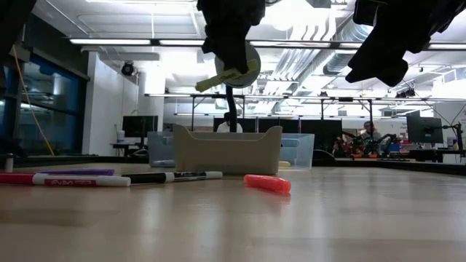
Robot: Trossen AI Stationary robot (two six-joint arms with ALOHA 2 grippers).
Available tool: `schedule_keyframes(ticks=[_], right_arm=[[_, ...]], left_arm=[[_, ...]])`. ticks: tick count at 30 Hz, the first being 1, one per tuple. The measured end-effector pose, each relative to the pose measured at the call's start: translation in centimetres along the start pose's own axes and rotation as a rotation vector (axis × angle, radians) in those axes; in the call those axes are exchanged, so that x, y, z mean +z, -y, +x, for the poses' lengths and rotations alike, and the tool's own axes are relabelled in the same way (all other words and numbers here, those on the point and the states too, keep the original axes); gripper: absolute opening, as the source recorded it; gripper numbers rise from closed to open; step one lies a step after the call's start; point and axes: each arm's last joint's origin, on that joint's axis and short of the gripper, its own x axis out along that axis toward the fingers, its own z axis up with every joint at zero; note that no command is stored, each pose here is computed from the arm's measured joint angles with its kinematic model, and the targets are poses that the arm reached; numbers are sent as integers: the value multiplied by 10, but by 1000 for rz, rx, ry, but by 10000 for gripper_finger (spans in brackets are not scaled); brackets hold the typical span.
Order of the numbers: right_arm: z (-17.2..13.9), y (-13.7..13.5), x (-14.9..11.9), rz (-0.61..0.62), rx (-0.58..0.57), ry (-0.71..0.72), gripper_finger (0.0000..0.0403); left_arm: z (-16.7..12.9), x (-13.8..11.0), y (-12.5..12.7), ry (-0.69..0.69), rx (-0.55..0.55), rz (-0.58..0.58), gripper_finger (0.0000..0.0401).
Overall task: Pick & Place Markers
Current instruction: Put the large light green marker into the gray bin
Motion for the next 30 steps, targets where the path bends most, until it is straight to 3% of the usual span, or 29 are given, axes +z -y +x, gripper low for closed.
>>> schedule_keyframes(ticks=[12,15,18,20,23,25,30], right_arm=[[0,0,0,-5,-3,-3,133],[0,0,0,-5,-3,-3,133],[0,0,0,-5,-3,-2,133],[0,0,0,-4,-3,-3,133],[0,0,0,-3,-1,-6,133],[0,0,-1,-3,0,-7,133],[0,0,-1,0,2,-9,133]], left_arm=[[29,9,-6,-2,7,201,72],[44,0,-9,-98,42,224,72],[62,8,-10,-71,47,227,72],[70,-4,-17,-191,58,237,72],[89,3,-22,-164,62,230,72],[96,-8,-28,-276,61,256,72],[115,-11,-31,-321,37,305,72]])
